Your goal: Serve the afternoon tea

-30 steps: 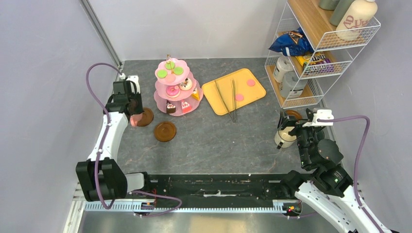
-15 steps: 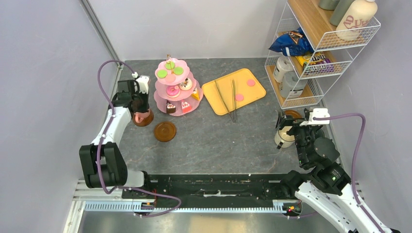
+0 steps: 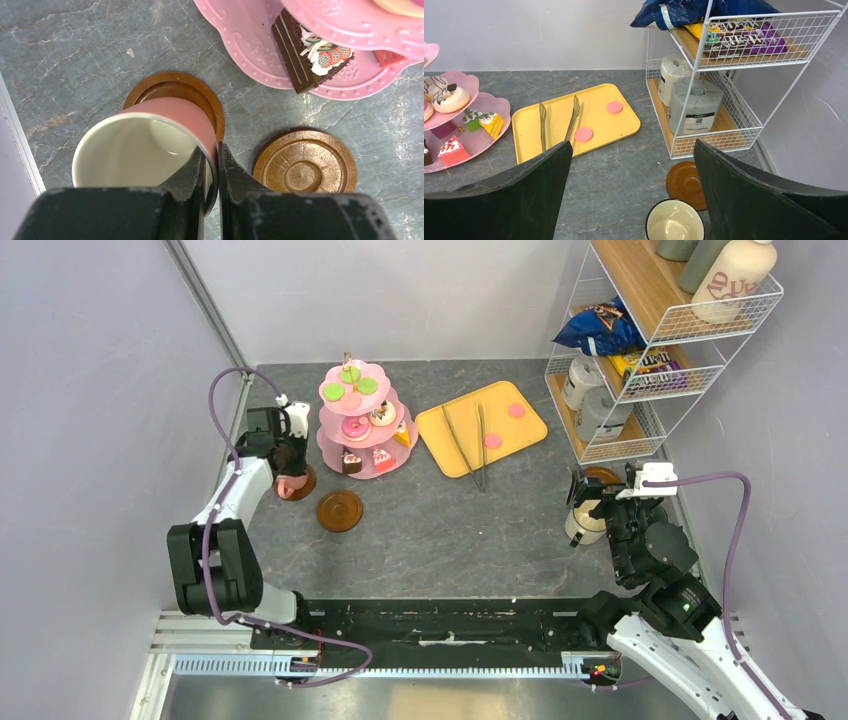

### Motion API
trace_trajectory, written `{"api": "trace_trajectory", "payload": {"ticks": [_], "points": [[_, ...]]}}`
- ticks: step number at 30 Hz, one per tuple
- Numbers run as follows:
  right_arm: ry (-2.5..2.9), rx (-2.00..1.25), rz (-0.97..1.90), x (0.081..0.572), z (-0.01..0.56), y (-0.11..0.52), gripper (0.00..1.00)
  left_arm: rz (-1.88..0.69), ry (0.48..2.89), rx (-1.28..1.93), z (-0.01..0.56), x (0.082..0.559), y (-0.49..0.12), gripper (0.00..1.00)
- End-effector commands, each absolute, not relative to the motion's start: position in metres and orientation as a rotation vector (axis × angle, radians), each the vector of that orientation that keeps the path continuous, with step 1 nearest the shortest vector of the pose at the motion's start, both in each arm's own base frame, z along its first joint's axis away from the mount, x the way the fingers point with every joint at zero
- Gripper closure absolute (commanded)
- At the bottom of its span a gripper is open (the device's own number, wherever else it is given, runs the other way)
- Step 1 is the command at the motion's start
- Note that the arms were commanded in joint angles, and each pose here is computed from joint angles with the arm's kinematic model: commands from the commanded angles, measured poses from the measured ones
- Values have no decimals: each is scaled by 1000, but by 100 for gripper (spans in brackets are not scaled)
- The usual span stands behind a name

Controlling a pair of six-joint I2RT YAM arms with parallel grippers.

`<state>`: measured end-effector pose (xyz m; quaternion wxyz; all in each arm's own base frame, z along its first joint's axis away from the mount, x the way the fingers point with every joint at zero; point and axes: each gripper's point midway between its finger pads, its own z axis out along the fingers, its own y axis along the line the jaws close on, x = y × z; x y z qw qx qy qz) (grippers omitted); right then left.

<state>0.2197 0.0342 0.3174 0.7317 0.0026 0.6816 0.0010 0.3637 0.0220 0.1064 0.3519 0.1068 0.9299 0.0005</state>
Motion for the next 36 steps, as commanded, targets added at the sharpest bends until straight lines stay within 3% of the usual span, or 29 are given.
{"api": "trace_trajectory", "payload": {"ticks": [1, 7, 20, 23, 32, 36], "points": [[1488, 22, 0, 220, 320, 33, 1, 60, 2314, 307, 121, 385, 31, 98], [1487, 23, 0, 220, 320, 32, 1, 82, 2338, 289, 114, 384, 36, 92], [1486, 24, 2, 219, 320, 32, 1, 55, 2299, 273, 127, 385, 32, 48], [1497, 18, -10, 221, 318, 33, 1, 57, 2255, 249, 144, 384, 30, 32], [1654, 69, -138, 237, 305, 32, 1, 115, 2028, 166, 221, 362, 15, 23], [1788, 84, -253, 247, 292, 32, 1, 193, 1915, 150, 254, 344, -1, 12]]}}
